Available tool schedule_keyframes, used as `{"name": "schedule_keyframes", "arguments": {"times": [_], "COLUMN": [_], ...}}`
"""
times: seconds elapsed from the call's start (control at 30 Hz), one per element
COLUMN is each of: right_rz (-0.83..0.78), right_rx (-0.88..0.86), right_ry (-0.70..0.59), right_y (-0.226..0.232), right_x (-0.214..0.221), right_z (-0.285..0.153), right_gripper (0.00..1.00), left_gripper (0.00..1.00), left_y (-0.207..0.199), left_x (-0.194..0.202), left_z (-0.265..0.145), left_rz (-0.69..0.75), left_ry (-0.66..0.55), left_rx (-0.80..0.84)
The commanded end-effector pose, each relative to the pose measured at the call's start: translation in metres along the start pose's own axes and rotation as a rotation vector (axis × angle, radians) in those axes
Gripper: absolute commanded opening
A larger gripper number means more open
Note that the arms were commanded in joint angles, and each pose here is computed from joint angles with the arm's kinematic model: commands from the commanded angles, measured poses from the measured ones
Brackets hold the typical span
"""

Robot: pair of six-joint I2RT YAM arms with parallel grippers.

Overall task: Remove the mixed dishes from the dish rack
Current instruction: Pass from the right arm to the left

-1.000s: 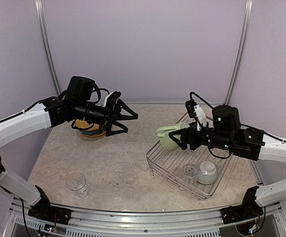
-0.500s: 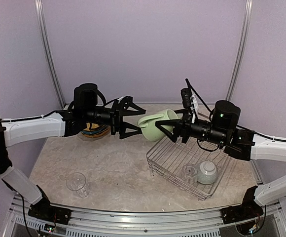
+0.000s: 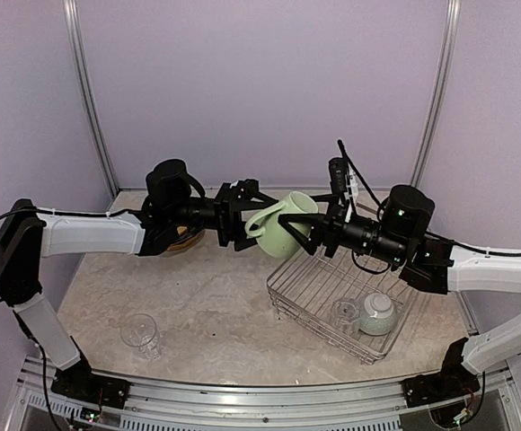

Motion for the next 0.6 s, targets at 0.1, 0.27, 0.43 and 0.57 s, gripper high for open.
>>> {"name": "schedule_keyframes", "arguments": {"times": [0.1,0.27,0.43,0.57], "right_rz": [-0.002,0.003,0.016,0.02], "right_rx": [0.027,0.059,0.074,0.071], "right_ry": [-0.087,-0.101,-0.066,-0.053], "right_y": [-0.004,-0.01,-0.014,-0.014], "right_x": [0.005,0.012,0.021,0.023], "right_z": [-0.003,-0.012,-0.011,-0.01], "right_gripper": [0.0,0.0,0.0,0.0], "left_gripper": [0.61,0.42,0.27,0.13], "left_y": [-0.018,-0.01,-0.006,-0.002], "left_x": [-0.008,-0.01,-0.008,-0.004], "left_z": [0.022,0.027,0.026,0.027], "left_rz": [0.047,0.034,0.031,0.029], "left_ry": [0.046,0.057,0.062,0.073], "left_rx": [0.123,0.135,0.132,0.113]}}
Point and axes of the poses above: each gripper's point midway between its finger pads, its own z axis out along the fingers, its own y axis along the line the jaws close on, x = y × z, the point moved 8 cm from there along -z, back along the fingers, and after that the axes turned 12 degrees about z, right-handed, at the moved point
